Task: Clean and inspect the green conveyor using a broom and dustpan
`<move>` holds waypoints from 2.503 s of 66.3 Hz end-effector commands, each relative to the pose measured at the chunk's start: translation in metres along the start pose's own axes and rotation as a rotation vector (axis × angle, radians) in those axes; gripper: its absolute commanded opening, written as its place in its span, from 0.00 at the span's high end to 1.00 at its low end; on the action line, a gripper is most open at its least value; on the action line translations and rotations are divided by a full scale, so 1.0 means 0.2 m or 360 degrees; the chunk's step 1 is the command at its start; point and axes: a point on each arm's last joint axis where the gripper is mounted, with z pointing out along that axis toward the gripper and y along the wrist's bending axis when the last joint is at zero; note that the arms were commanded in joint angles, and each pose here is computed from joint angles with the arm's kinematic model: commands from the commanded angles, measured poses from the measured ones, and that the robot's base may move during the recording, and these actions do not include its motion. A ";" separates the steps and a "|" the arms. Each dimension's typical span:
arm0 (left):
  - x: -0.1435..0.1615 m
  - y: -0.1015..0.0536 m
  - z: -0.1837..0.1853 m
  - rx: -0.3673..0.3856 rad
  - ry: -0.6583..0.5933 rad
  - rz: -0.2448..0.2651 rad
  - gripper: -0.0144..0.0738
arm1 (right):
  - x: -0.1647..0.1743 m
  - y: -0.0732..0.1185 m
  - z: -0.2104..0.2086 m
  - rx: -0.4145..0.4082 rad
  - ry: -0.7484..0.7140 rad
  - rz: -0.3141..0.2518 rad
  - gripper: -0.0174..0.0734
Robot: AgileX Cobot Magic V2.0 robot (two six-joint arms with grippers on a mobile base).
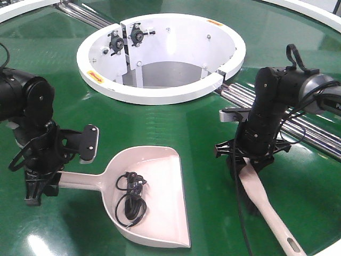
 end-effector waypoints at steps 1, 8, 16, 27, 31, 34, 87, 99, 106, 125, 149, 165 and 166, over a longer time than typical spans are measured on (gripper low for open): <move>-0.01 -0.02 -0.09 -0.0053 -0.0060 -0.0008 0.86 | 0.02 0.00 -0.10 0.0006 -0.0055 -0.0026 0.77; -0.01 -0.02 -0.09 -0.0053 -0.0060 -0.0008 0.86 | 0.02 0.00 -0.10 0.0006 -0.0055 -0.0033 0.71; -0.01 -0.02 -0.09 -0.0053 -0.0060 -0.0008 0.86 | 0.02 0.00 -0.10 0.0004 -0.0042 -0.0038 0.56; -0.01 -0.02 -0.09 -0.0053 -0.0060 -0.0008 0.86 | 0.03 0.00 -0.10 0.0004 -0.0028 -0.0036 0.28; -0.01 -0.02 -0.09 -0.0053 -0.0060 -0.0008 0.86 | 0.03 0.00 -0.10 0.0004 -0.0028 -0.0036 0.18; -0.01 -0.02 -0.09 -0.0053 -0.0060 -0.0008 0.86 | 0.03 0.00 -0.10 0.0004 -0.0030 -0.0036 0.11; -0.01 -0.02 -0.09 -0.0053 -0.0060 -0.0008 0.86 | 0.62 0.03 -0.70 0.0097 -0.1662 -0.0175 0.17; -0.01 -0.02 -0.09 -0.0053 -0.0060 -0.0008 0.86 | 0.93 0.02 -0.65 0.0103 -0.1835 -0.0176 0.32; -0.01 -0.02 -0.09 -0.0053 -0.0060 -0.0008 0.86 | 1.07 0.01 -0.62 0.0103 -0.1909 -0.0179 0.47; -0.01 -0.02 -0.09 -0.0053 -0.0060 -0.0008 0.86 | 1.33 0.01 -0.61 0.0102 -0.2132 -0.0192 0.82; -0.01 -0.02 -0.09 -0.0053 -0.0060 -0.0008 0.86 | 1.39 0.01 -0.64 0.0054 -0.2235 -0.0153 0.82; -0.01 -0.02 -0.09 -0.0053 -0.0060 -0.0008 0.86 | 1.39 0.01 -0.64 0.0057 -0.2236 -0.0155 0.82; -0.01 -0.02 -0.09 -0.0053 -0.0060 -0.0008 0.86 | 1.39 0.01 -0.64 0.0057 -0.2236 -0.0155 0.82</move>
